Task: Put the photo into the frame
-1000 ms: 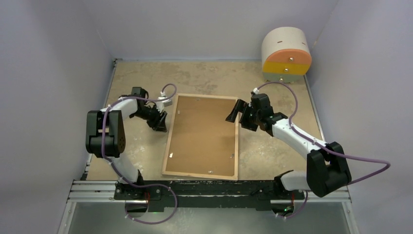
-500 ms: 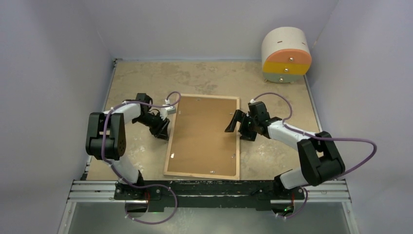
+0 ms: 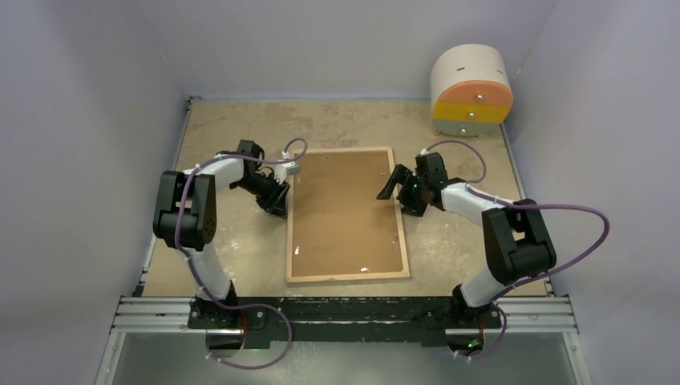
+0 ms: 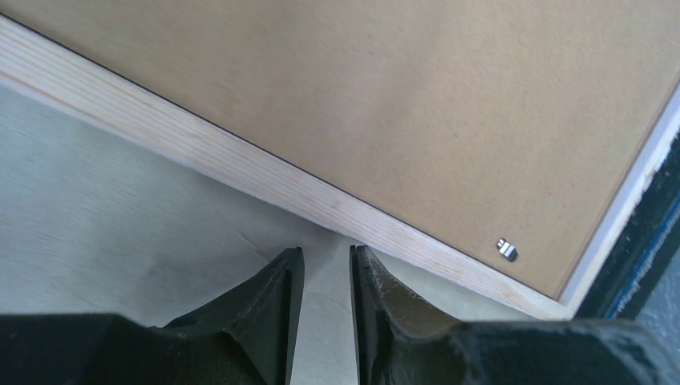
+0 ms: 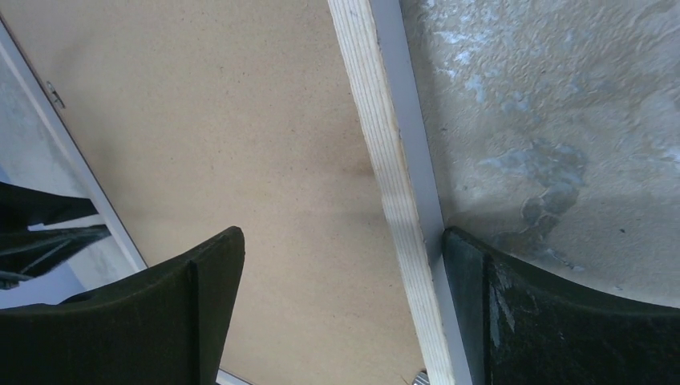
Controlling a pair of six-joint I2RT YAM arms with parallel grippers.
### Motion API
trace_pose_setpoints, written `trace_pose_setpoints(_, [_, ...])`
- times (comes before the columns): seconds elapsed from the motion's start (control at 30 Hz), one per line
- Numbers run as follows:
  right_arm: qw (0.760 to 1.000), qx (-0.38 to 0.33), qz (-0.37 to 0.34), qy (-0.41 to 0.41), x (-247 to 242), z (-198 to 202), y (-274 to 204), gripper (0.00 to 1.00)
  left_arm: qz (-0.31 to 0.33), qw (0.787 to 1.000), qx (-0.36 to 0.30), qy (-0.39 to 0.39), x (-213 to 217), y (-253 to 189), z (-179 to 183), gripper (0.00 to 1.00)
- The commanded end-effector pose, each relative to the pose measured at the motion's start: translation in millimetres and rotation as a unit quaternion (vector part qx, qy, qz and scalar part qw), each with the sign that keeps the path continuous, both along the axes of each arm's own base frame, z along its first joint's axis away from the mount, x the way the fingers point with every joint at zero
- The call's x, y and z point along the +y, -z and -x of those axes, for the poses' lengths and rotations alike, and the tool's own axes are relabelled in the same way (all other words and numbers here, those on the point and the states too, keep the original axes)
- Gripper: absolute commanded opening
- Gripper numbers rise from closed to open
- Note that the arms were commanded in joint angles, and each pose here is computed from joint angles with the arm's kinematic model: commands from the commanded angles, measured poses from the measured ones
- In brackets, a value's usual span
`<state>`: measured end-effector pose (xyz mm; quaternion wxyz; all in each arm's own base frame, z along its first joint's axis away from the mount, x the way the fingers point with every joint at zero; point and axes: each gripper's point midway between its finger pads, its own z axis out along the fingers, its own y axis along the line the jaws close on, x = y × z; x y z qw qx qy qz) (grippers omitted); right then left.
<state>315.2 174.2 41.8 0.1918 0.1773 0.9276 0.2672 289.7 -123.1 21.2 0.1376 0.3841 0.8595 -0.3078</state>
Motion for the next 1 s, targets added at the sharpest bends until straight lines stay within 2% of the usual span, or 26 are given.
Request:
trace_pose_setpoints(0.0, [0.999, -0.034, 0.007, -0.007, 4.6, -11.3, -25.6, 0.93, 0.011, 0.997, -0.074, -0.007, -14.4, 2.4, -48.9, 0.31])
trace_pose_setpoints(0.17, [0.992, -0.109, 0.065, 0.021, -22.1, -18.5, -62.9, 0.92, 0.011, 0.996, -0.084, -0.021, -7.2, -8.7, -58.1, 0.31])
trace_pose_setpoints(0.23, [0.989, -0.143, 0.040, 0.014, -16.9, -13.2, -81.4, 0.89, 0.021, 0.995, -0.087, -0.038, 4.0, -20.4, -58.2, 0.38])
trace_pose_setpoints(0.37, [0.982, -0.183, -0.025, -0.038, 36.9, 20.3, -97.2, 0.79, 0.042, 0.995, -0.077, -0.047, 6.2, -33.3, -36.1, 0.49])
trace_pose_setpoints(0.47, [0.981, -0.160, -0.063, -0.091, 87.6, 49.0, -82.8, 0.73, 0.060, 0.995, -0.056, -0.050, -2.1, -30.0, -18.9, 0.57])
trace_pose_setpoints(0.53, [0.977, -0.150, -0.088, -0.121, 118.2, 67.5, -73.3, 0.71, 0.064, 0.996, -0.042, -0.049, -5.1, -23.7, -13.1, 0.59])
trace_pose_setpoints(0.67, [0.965, -0.150, -0.115, -0.181, 171.8, 94.5, -67.2, 0.69, 0.066, 0.996, -0.016, -0.052, -6.6, -10.4, -8.8, 0.58])
trace_pose_setpoints(0.77, [0.956, -0.145, -0.125, -0.221, 204.4, 113.3, -60.4, 0.66, 0.066, 0.996, -0.013, -0.053, -7.0, -7.1, -9.5, 0.51])
trace_pose_setpoints(0.97, [0.947, -0.121, -0.146, -0.258, 237.2, 133.5, -45.7, 0.58, 0.068, 0.996, -0.006, -0.053, -7.5, -3.8, -8.5, 0.39])
